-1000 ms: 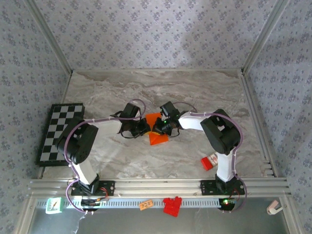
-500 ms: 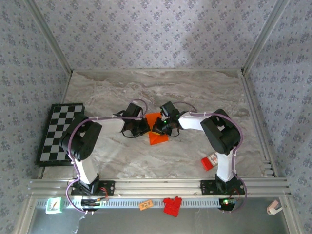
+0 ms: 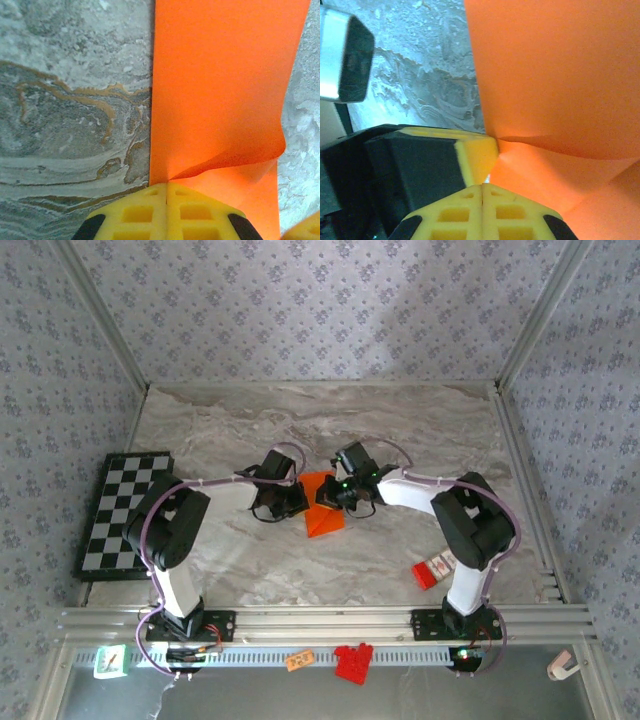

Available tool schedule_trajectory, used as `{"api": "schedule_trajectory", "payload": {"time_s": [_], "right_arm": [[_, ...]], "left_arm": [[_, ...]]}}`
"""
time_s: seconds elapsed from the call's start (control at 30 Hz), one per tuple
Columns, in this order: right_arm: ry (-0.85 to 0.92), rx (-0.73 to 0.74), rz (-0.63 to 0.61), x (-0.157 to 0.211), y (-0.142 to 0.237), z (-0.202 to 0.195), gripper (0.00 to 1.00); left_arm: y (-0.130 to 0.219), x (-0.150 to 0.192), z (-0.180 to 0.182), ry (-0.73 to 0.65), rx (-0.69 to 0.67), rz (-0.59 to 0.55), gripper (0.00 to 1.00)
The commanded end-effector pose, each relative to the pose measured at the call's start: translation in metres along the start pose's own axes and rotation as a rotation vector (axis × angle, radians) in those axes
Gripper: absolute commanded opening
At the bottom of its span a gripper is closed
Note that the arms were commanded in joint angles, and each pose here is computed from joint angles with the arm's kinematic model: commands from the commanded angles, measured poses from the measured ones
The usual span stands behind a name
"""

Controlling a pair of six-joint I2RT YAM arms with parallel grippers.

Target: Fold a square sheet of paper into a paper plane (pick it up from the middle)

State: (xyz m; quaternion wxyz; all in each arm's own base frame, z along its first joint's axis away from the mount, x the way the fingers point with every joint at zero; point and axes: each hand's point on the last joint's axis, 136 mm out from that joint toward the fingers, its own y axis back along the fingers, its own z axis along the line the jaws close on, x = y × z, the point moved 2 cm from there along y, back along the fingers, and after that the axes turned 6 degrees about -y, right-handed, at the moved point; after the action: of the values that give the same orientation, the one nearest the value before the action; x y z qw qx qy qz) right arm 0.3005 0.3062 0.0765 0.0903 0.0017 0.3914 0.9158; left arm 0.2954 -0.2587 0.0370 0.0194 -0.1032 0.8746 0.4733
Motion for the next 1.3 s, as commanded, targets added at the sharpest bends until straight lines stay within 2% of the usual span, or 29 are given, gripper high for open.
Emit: {"api": "schedule_trajectory", "payload": {"time_s": [0.0, 0.37, 0.53, 0.73, 0.97, 1.27], "right_arm": [[0.019, 0.039, 0.041, 0.008, -0.005, -0.017, 0.06], [-0.011, 0.100, 0.110, 0.017, -0.026, -0.046, 0.06], [-0.036, 0.157, 0.121, 0.024, -0.030, -0.065, 0.05], [-0.077, 0.240, 0.116, 0.029, -0.033, -0.087, 0.05], [-0.109, 0.288, 0.116, 0.031, -0.034, -0.098, 0.05], [-0.130, 0.311, 0.123, 0.032, -0.036, -0.103, 0.05]], "left_arm": [[-0.007, 0.008, 0.018, 0.005, -0.088, 0.031, 0.00], [-0.004, 0.006, 0.011, -0.003, -0.059, 0.021, 0.00], [0.009, -0.001, -0.012, -0.036, 0.041, -0.014, 0.00], [0.036, 0.004, -0.031, -0.057, 0.143, -0.043, 0.12], [0.039, 0.031, -0.036, -0.038, 0.212, 0.029, 0.16], [0.021, 0.051, -0.032, -0.056, 0.203, 0.111, 0.11]]}}
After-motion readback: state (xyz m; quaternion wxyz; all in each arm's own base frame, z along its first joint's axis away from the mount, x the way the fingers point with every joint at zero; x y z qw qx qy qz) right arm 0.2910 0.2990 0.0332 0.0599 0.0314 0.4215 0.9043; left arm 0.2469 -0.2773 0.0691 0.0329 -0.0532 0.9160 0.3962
